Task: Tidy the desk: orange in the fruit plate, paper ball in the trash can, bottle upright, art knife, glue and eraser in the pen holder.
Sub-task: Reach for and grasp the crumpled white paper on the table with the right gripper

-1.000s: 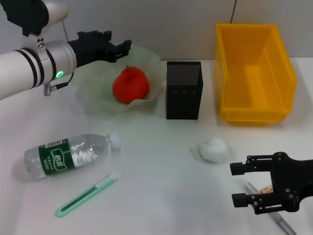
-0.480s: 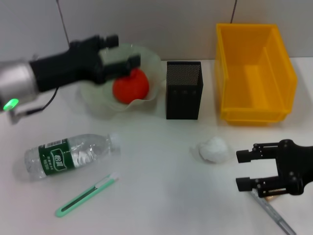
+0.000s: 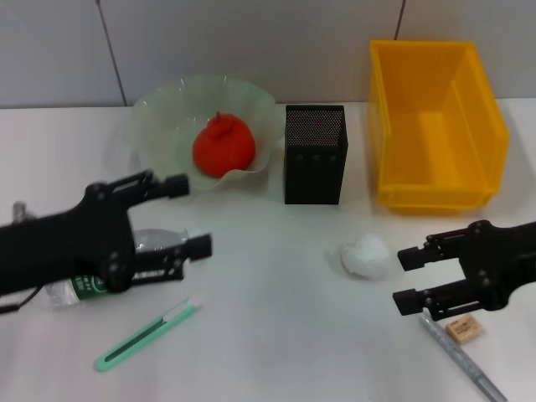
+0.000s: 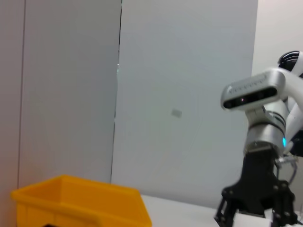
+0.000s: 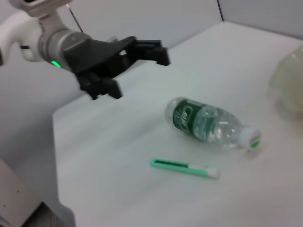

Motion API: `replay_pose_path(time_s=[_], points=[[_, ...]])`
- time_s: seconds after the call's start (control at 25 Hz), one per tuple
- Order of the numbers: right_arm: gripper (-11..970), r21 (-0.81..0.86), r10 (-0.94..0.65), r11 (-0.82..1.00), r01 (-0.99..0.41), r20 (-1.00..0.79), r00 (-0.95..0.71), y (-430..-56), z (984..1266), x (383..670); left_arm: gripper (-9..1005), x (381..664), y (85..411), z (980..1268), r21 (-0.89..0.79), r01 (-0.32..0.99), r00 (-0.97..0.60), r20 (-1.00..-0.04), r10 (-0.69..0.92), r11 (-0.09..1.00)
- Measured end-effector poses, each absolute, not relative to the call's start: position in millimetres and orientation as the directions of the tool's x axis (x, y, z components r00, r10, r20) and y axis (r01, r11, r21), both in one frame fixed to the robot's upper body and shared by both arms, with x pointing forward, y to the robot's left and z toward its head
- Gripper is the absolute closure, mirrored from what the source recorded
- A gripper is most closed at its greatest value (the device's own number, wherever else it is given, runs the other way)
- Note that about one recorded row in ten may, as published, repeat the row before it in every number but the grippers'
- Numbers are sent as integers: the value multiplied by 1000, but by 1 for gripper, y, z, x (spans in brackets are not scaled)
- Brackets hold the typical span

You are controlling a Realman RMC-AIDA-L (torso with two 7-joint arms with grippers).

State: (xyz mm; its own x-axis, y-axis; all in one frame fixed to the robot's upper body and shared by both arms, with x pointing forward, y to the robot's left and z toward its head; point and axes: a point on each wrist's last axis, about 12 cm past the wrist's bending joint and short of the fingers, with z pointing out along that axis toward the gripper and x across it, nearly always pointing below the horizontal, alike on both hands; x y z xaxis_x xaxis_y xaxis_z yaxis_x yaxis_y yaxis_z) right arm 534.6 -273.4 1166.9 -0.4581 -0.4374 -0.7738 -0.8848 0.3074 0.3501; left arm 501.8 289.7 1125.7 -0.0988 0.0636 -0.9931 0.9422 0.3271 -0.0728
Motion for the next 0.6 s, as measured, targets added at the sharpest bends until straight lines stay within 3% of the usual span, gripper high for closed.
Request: replay_pose_path(time_s=[0.6], points=[[215, 273, -538, 628, -729, -525, -660, -236, 1187, 595, 155, 479, 300, 1093, -123, 920, -149, -988, 42, 371]])
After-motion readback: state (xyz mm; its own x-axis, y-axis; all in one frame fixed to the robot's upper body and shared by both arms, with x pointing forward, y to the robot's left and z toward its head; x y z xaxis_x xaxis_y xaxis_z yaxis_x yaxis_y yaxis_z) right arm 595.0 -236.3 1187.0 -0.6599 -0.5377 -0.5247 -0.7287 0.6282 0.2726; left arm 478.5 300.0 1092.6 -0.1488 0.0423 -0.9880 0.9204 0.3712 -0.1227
